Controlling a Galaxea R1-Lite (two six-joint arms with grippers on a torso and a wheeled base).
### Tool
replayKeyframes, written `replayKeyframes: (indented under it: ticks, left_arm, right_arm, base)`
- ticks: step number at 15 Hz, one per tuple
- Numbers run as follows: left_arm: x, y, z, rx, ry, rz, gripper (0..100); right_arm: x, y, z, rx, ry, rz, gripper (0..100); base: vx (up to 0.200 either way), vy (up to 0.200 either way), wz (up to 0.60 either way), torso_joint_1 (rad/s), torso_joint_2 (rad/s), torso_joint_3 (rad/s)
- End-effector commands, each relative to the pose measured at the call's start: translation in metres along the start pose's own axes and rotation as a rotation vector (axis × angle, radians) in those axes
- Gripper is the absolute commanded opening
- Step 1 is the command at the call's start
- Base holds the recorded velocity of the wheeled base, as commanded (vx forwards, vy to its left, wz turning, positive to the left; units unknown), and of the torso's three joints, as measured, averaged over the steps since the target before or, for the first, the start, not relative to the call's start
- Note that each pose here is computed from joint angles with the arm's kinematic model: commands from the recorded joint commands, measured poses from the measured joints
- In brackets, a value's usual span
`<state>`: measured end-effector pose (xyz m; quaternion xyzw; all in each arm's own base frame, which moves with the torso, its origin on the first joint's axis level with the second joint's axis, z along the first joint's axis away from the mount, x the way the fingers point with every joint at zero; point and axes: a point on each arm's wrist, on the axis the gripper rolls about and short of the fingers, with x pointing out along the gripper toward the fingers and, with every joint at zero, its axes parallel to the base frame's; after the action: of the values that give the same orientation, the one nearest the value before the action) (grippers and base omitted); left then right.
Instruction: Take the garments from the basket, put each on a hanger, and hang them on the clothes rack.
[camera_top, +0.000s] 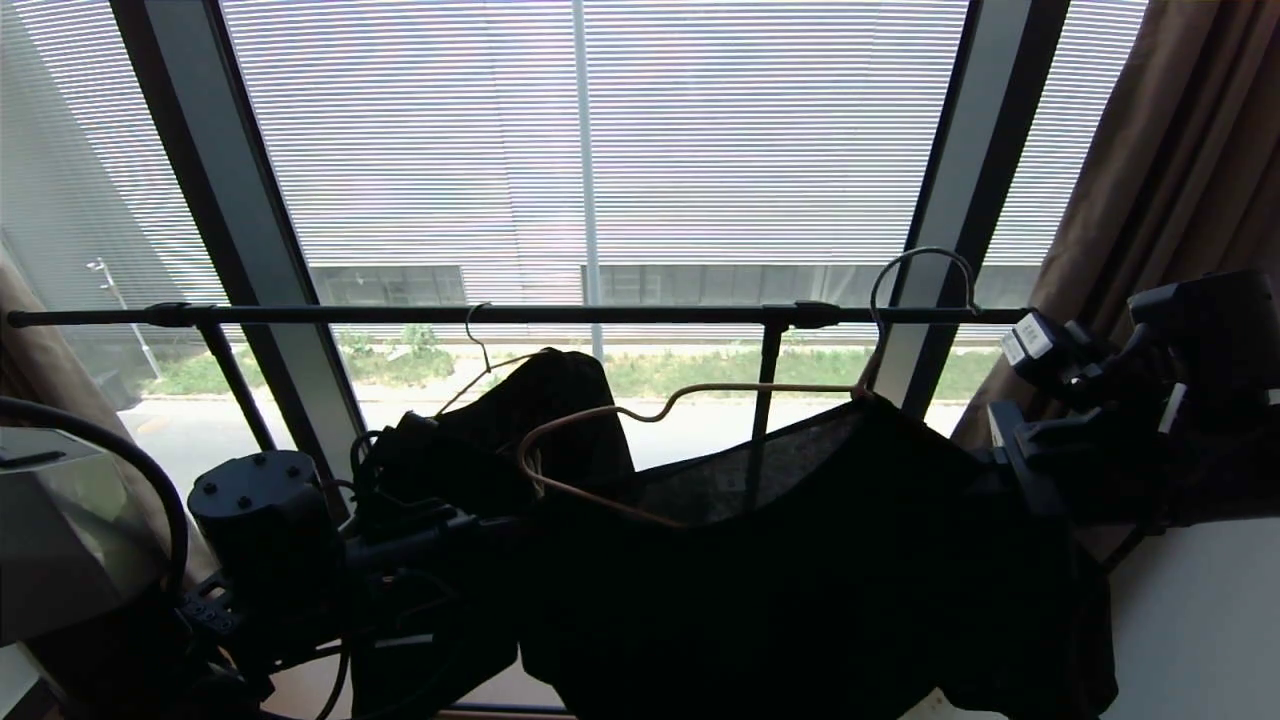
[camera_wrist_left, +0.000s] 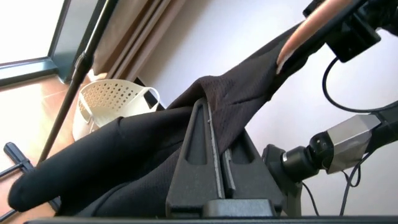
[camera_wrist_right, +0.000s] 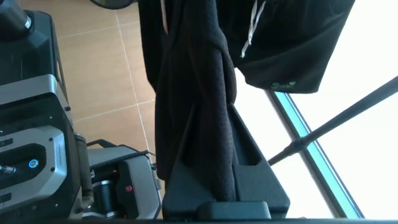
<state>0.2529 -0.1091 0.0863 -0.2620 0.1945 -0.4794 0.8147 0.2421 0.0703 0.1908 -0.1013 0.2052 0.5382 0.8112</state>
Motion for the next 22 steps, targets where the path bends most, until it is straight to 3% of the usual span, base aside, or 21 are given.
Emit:
replayKeyframes:
  ticks: [1,4,10,18,22]
  left_arm:
    - [-0.002,-0.001,0.006,0.011,-0.018,0.002,0]
    - [-0.005,-0.002,0.011,0.018,-0.032,0.007,0]
    - [-0.007,-0.001,0.016,0.026,-0.051,0.013,0]
    - [-0.008,-0.001,0.016,0.023,-0.047,0.016,0]
    - [-0.008,-0.001,0.016,0.023,-0.047,0.016,0]
  right_arm:
    - [-0.003,0.001,-0.002,0.003,0.003,-0.008,0]
    - [-0.003,0.001,-0.009,0.02,0.044,-0.059,0]
    - [-0.01,-0.004,-0.019,0.027,0.048,-0.132,0]
    - [-0.014,-0.018,-0.014,-0.047,0.006,-0.279,0]
    - [-0.019,-0.022,-0.014,-0.049,0.0,-0.308,0]
  base:
    - [0.0,0.0,0.0,0.0,0.0,0.0]
    - [0.0,0.0,0.0,0.0,0.0,0.0]
    - [0.0,0.0,0.0,0.0,0.0,0.0]
    - [0.0,0.0,0.0,0.0,0.0,0.0]
    - [0.0,0.0,0.0,0.0,0.0,0.0]
